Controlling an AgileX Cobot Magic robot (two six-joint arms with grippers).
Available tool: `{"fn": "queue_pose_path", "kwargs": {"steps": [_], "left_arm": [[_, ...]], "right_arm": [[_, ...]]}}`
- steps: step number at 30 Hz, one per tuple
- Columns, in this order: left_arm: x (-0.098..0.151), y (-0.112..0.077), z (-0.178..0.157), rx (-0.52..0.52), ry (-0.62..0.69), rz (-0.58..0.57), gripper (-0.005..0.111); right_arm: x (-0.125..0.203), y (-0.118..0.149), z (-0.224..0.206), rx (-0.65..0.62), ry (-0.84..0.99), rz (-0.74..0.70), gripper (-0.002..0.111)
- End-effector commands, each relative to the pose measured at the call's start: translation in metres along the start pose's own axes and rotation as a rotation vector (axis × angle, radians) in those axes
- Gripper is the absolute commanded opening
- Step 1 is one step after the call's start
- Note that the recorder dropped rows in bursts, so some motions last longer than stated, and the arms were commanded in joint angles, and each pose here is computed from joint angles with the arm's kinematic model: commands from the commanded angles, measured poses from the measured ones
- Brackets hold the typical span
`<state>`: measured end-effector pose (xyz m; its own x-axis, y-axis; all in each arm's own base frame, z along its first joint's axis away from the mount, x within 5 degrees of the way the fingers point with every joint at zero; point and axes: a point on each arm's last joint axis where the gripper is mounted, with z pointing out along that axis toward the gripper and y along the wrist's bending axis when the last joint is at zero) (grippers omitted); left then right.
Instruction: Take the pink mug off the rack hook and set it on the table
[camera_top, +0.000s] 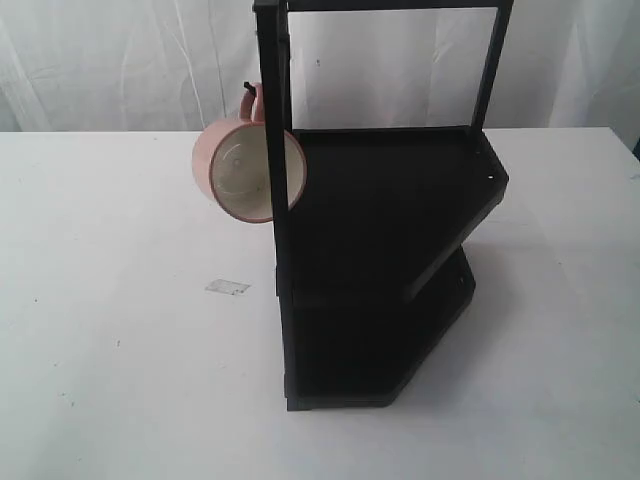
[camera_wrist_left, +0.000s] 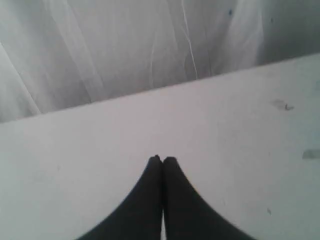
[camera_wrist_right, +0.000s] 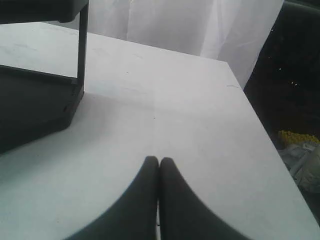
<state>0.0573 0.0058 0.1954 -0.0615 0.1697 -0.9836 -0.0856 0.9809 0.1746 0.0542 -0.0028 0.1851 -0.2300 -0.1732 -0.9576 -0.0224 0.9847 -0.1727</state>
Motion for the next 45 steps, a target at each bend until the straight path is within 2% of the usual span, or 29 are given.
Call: {"fn": "queue_pose_path", "kwargs": {"steps": [1,4,7,14,15,16,17,19,20,22,23,24,27,29,31,33,36,39,41,43,45], "left_arm": [[-0.011,0.000,-0.001,0.010,-0.130,-0.205,0.000],[-0.016,0.001,-0.002,0.031,-0.189,-0.404,0.000],[-0.020,0.001,-0.003,0.051,-0.237,-0.520,0.000],[-0.038,0.003,-0.009,0.087,-0.436,-0.517,0.000],[-0.047,0.004,-0.014,0.103,-0.560,-0.494,0.000],[-0.052,0.004,-0.017,0.110,-0.624,-0.485,0.000],[-0.063,0.006,-0.025,0.117,-0.761,-0.467,0.000],[-0.083,0.011,-0.033,0.085,-0.826,-0.415,0.000],[-0.088,0.012,-0.034,0.067,-0.806,-0.382,0.000],[-0.100,0.015,-0.031,-0.015,-0.637,-0.173,0.000],[-0.096,0.015,-0.021,-0.036,-0.480,-0.070,0.000],[-0.090,0.014,-0.011,-0.029,-0.369,-0.049,0.000],[-0.089,0.013,0.011,0.006,-0.298,-0.175,0.000],[-0.080,0.011,0.031,0.022,-0.118,-0.183,0.000],[-0.081,0.013,0.046,0.012,0.097,-0.262,0.000],[-0.085,0.016,0.058,-0.008,0.286,-0.263,0.000],[-0.094,0.016,0.076,0.018,0.506,-0.180,0.000],[-0.102,0.003,0.090,0.167,0.694,-0.082,0.000],[-0.108,-0.013,0.096,0.349,0.787,-0.028,0.000],[-0.115,-0.030,0.099,0.535,0.818,-0.037,0.000],[-0.121,-0.046,0.101,0.710,0.792,-0.049,0.000]], "right_arm": [[0.000,0.000,0.000,0.002,-0.009,0.011,0.000],[0.000,0.000,0.000,0.002,-0.009,0.011,0.000],[0.000,0.000,0.000,0.002,-0.009,0.011,0.000],[0.000,0.000,0.000,0.002,-0.009,0.011,0.000],[0.000,0.000,0.000,0.002,-0.009,0.011,0.000],[0.000,0.000,0.000,0.002,-0.009,0.011,0.000],[0.000,0.000,0.000,0.002,-0.009,0.011,0.000],[0.000,0.000,0.000,0.002,-0.009,0.011,0.000],[0.000,0.000,0.000,0.002,-0.009,0.011,0.000],[0.000,0.000,0.000,0.002,-0.009,0.011,0.000],[0.000,0.000,0.000,0.002,-0.009,0.011,0.000],[0.000,0.000,0.000,0.002,-0.009,0.011,0.000],[0.000,0.000,0.000,0.002,-0.009,0.011,0.000],[0.000,0.000,0.000,0.002,-0.009,0.011,0.000],[0.000,0.000,0.000,0.002,-0.009,0.011,0.000],[0.000,0.000,0.000,0.002,-0.009,0.011,0.000],[0.000,0.000,0.000,0.002,-0.009,0.011,0.000],[0.000,0.000,0.000,0.002,-0.009,0.011,0.000],[0.000,0.000,0.000,0.002,-0.009,0.011,0.000],[0.000,0.000,0.000,0.002,-0.009,0.011,0.000],[0.000,0.000,0.000,0.002,-0.009,0.011,0.000]]}}
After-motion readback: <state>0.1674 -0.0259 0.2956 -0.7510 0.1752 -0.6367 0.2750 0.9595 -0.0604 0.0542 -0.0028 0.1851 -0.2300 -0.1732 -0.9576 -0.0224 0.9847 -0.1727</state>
